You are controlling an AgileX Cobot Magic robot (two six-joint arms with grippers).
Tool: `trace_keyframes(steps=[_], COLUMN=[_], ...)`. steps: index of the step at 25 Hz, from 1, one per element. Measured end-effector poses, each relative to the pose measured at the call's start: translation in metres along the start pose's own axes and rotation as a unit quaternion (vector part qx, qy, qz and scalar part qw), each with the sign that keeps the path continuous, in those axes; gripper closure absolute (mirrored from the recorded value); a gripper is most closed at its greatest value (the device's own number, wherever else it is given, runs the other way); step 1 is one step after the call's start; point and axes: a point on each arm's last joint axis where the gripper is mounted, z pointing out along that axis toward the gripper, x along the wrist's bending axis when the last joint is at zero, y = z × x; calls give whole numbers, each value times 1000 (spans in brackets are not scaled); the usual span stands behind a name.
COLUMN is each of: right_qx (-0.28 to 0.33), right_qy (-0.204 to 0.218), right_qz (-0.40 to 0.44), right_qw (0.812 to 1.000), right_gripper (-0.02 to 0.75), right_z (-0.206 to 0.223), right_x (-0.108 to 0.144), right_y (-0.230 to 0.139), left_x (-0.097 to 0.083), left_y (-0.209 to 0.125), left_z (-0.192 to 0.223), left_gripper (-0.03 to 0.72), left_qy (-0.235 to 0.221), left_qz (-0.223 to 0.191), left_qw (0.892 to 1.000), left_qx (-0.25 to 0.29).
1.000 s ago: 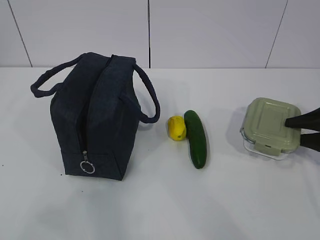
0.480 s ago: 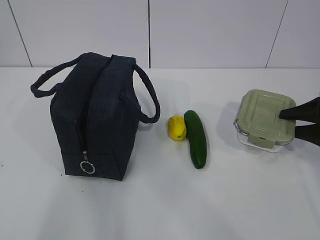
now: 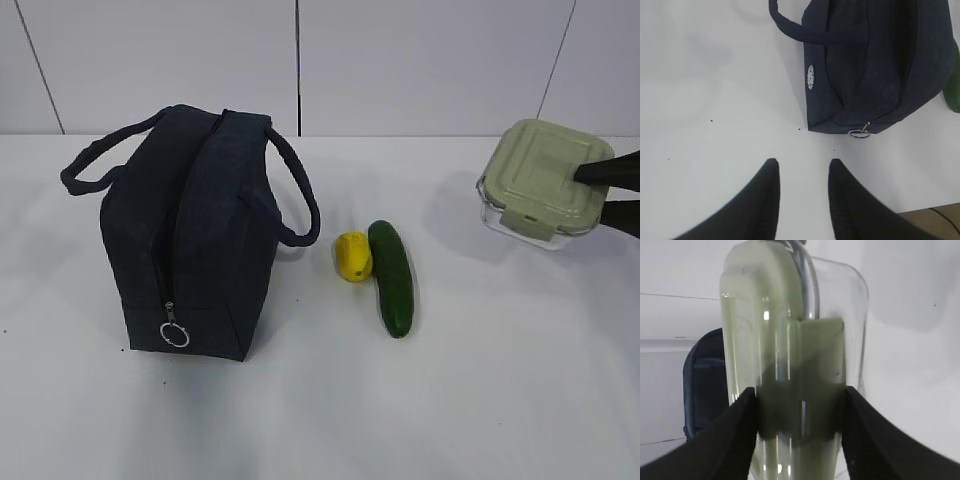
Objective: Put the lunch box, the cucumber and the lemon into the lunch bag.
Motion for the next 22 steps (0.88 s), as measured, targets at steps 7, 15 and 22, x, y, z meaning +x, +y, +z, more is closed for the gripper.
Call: trace_keyframes(steps=[7, 15, 22], right_qx=[-30, -13, 32], right_qy=[28, 92, 112], right_qz=[-18, -21, -29], right_qw=[999, 995, 993], right_gripper=[342, 342, 342], right_z=[-4, 28, 52], right_x=[27, 65, 81], right_y=[1, -17, -38], left_x=[-7, -10, -22], left_y=[51, 82, 100], left_z=[40, 111, 130], left_gripper=[444, 444, 407], left_qy=[-14, -39, -100], left_qz=[12, 11, 15], left_qw=[1000, 993, 989], left_qx=[21, 107, 106])
